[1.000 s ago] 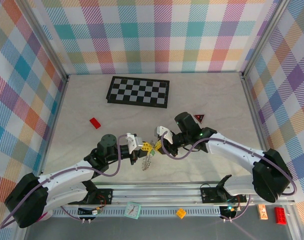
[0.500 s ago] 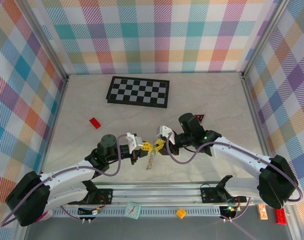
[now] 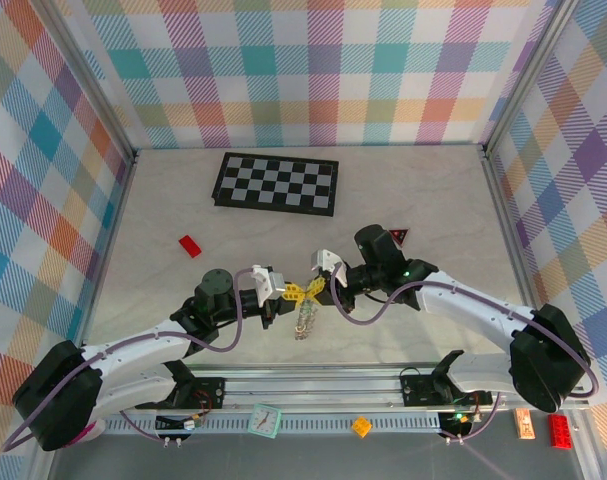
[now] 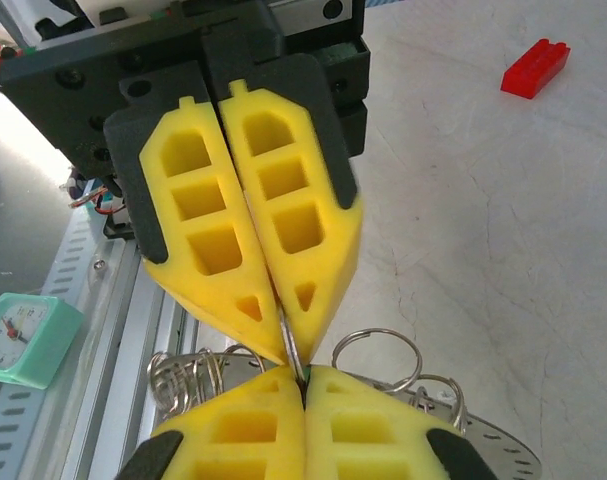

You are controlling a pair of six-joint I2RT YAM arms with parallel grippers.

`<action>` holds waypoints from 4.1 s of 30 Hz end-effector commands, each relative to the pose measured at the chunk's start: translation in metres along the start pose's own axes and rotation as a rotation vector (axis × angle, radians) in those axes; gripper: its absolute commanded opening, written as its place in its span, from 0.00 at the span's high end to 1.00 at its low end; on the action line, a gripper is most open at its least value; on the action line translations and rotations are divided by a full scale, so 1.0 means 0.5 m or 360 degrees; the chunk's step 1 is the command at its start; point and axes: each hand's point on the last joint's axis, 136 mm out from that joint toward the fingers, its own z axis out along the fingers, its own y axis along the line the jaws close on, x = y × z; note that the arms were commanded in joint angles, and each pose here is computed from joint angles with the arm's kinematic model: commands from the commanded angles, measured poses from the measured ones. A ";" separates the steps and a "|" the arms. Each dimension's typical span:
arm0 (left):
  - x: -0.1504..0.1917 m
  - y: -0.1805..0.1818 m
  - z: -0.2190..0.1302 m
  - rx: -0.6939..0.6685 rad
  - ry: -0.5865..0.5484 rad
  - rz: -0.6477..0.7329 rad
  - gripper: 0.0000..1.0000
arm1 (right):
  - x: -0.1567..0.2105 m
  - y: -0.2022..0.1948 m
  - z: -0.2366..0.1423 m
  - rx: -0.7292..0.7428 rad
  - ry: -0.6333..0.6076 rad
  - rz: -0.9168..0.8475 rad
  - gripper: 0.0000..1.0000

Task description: Put the keys on the keyring

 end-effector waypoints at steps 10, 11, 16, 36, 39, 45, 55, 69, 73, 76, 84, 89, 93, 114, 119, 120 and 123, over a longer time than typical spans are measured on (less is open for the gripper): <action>0.006 0.010 -0.005 -0.0037 0.0228 0.0101 0.76 | -0.001 0.005 -0.022 0.0012 0.0269 -0.0124 1.00; 0.005 0.010 -0.004 -0.0033 0.0228 0.0102 0.76 | 0.001 0.006 -0.021 0.0011 0.0301 -0.0137 1.00; -0.003 0.009 0.000 -0.0015 0.0220 0.0108 0.76 | 0.000 0.009 -0.015 0.0006 0.0407 -0.0198 1.00; -0.017 -0.010 0.001 0.0068 0.0153 0.0133 1.00 | -0.024 0.005 -0.023 0.0086 0.0223 -0.0123 0.82; -0.023 -0.012 -0.001 0.0071 0.0112 0.0141 1.00 | -0.012 0.011 -0.022 0.0073 0.0178 -0.0063 0.80; -0.022 -0.016 -0.005 0.0072 0.0088 0.0139 1.00 | 0.011 0.006 -0.007 0.0066 0.0172 -0.0009 0.76; -0.019 -0.015 -0.006 0.0064 0.0080 0.0131 1.00 | 0.017 0.009 0.004 0.0020 0.0165 -0.0005 0.89; -0.059 -0.025 -0.008 0.0099 -0.0102 0.0108 1.00 | 0.031 0.010 0.024 -0.0057 0.0153 0.0036 0.94; -0.052 -0.023 -0.010 0.0086 -0.0096 0.0105 1.00 | 0.027 0.005 0.003 0.0003 0.0112 0.0043 0.78; -0.052 -0.022 -0.012 0.0069 -0.0106 0.0103 1.00 | 0.030 0.003 -0.008 0.0048 0.0089 0.0034 0.72; -0.070 -0.011 -0.015 0.0017 -0.0207 0.0063 1.00 | 0.041 0.013 0.000 0.0014 0.0018 0.0083 0.66; -0.079 -0.004 -0.013 -0.0010 -0.0260 0.0030 1.00 | 0.047 0.010 0.014 0.0030 -0.0026 0.0087 0.65; -0.083 0.001 -0.010 -0.0017 -0.0282 0.0003 1.00 | 0.042 0.008 0.022 0.0042 -0.0081 0.0079 0.63; -0.084 0.003 -0.009 -0.0022 -0.0294 -0.0016 1.00 | 0.012 -0.029 -0.004 0.0424 -0.0213 -0.0151 0.62; -0.088 0.002 -0.010 -0.0019 -0.0305 -0.0014 1.00 | 0.010 -0.029 0.009 0.0415 -0.0207 -0.0169 0.63; -0.091 0.002 -0.010 -0.0019 -0.0310 -0.0011 1.00 | 0.011 -0.029 0.011 0.0413 -0.0207 -0.0170 0.64; -0.092 0.002 -0.010 -0.0016 -0.0312 -0.0011 1.00 | 0.007 -0.031 0.014 0.0421 -0.0217 -0.0175 0.69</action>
